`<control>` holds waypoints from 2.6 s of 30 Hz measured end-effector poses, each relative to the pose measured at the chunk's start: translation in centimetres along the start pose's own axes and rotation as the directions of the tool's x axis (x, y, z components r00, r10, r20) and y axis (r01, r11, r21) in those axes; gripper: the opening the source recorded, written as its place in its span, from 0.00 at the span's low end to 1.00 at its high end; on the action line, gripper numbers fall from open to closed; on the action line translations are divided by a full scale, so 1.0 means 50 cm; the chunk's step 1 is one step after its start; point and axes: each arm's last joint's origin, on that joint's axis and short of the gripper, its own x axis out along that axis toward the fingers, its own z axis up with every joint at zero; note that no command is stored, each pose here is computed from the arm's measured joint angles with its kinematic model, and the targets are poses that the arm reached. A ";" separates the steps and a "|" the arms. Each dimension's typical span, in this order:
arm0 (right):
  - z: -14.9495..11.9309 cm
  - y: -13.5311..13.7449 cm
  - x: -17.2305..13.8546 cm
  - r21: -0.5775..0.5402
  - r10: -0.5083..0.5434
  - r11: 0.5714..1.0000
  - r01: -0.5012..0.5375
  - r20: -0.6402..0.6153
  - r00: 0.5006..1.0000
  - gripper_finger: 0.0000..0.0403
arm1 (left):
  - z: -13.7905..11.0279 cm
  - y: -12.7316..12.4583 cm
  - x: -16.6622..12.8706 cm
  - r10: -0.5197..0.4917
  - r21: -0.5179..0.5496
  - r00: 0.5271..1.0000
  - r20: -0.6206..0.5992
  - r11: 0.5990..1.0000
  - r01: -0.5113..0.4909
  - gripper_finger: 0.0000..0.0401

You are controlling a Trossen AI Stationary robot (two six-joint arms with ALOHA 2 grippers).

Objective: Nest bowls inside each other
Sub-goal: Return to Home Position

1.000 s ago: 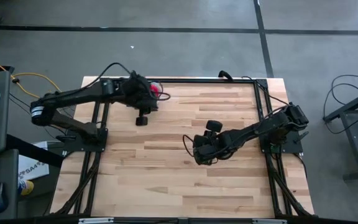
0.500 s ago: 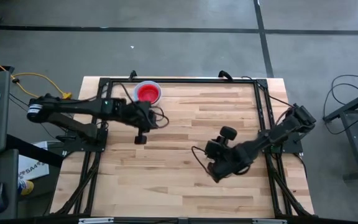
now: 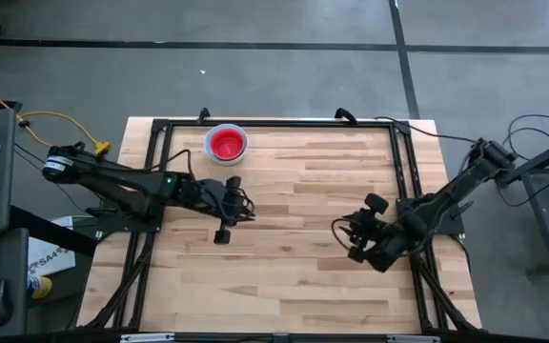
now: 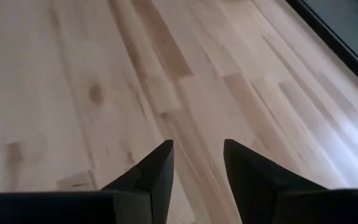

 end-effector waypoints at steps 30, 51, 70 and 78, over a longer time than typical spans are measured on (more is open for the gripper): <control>-0.143 -0.140 0.009 -0.237 0.756 0.649 -0.723 0.310 0.577 0.33 | 0.014 -0.028 0.045 0.033 -0.147 0.990 0.140 0.989 -0.012 0.11; -0.172 -0.160 0.011 -0.282 0.772 0.623 -0.730 0.370 0.516 0.33 | 0.016 -0.029 0.055 0.044 -0.176 0.987 0.157 0.984 -0.016 0.11; -0.186 -0.159 0.018 -0.287 0.779 0.599 -0.748 0.428 0.459 0.33 | 0.016 -0.030 0.055 0.024 -0.146 0.988 0.155 0.989 -0.001 0.11; -0.204 -0.153 0.024 -0.304 0.799 0.563 -0.768 0.438 0.412 0.33 | 0.015 -0.030 0.055 0.023 -0.142 0.988 0.154 0.990 -0.001 0.11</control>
